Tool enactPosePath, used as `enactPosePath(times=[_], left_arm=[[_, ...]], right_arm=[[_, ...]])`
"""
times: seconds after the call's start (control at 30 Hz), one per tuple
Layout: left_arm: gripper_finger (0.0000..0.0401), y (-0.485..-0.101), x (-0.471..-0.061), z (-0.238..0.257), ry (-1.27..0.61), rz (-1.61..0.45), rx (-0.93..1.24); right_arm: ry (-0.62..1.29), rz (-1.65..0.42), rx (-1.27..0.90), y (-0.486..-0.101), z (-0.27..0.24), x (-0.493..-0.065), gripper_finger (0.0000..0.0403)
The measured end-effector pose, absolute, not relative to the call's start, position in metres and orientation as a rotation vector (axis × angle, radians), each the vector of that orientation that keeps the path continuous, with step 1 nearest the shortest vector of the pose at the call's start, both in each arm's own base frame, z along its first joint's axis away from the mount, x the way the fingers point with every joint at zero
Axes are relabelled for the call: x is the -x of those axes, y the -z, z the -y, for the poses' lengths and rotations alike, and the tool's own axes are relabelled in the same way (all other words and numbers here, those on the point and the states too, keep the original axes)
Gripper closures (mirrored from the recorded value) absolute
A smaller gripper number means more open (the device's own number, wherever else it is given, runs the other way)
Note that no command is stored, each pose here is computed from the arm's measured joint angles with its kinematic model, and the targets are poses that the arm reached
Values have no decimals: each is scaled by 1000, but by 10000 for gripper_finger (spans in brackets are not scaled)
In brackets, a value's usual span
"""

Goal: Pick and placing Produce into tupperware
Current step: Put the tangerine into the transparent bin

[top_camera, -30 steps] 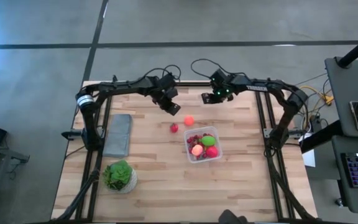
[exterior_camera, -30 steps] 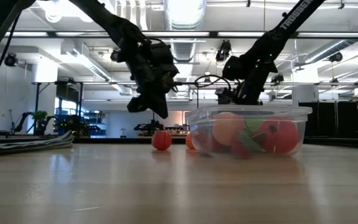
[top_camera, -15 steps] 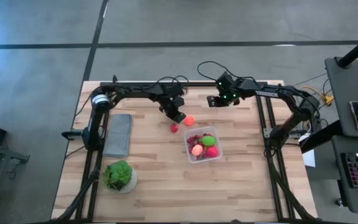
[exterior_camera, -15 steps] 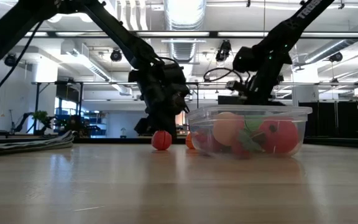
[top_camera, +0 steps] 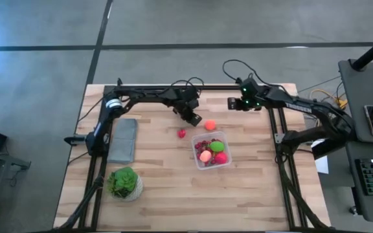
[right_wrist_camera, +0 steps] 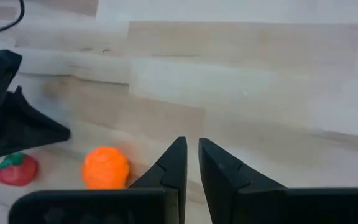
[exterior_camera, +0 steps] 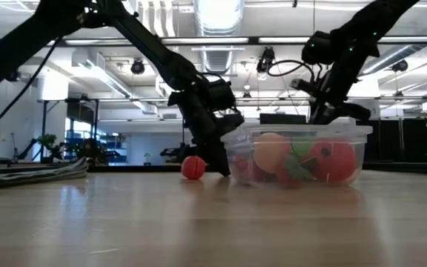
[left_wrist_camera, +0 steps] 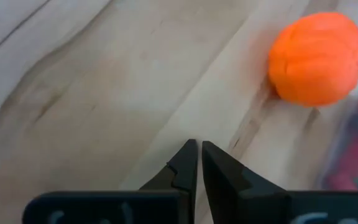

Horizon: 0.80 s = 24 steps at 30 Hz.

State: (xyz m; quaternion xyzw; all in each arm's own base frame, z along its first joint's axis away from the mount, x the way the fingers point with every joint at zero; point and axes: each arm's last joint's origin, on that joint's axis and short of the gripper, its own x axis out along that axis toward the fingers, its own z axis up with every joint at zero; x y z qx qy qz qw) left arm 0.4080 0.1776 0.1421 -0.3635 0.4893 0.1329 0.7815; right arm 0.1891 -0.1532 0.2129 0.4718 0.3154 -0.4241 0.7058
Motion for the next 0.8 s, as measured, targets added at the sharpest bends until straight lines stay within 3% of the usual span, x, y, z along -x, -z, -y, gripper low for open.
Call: enactPosePath(times=[0.47, 0.6, 0.8], left_arm=[[389, -184, -385, -166, -273, -1101, 813], [389, -200, -377, -158, -322, -1127, 750], [380, -233, -363, -145, -434, -1109, 578]], right_arm=[[781, -801, -1143, -196, 144, -197, 355], [719, -861, -1082, -191, 140, -217, 306], [715, -877, -1014, -189, 140, -245, 198]])
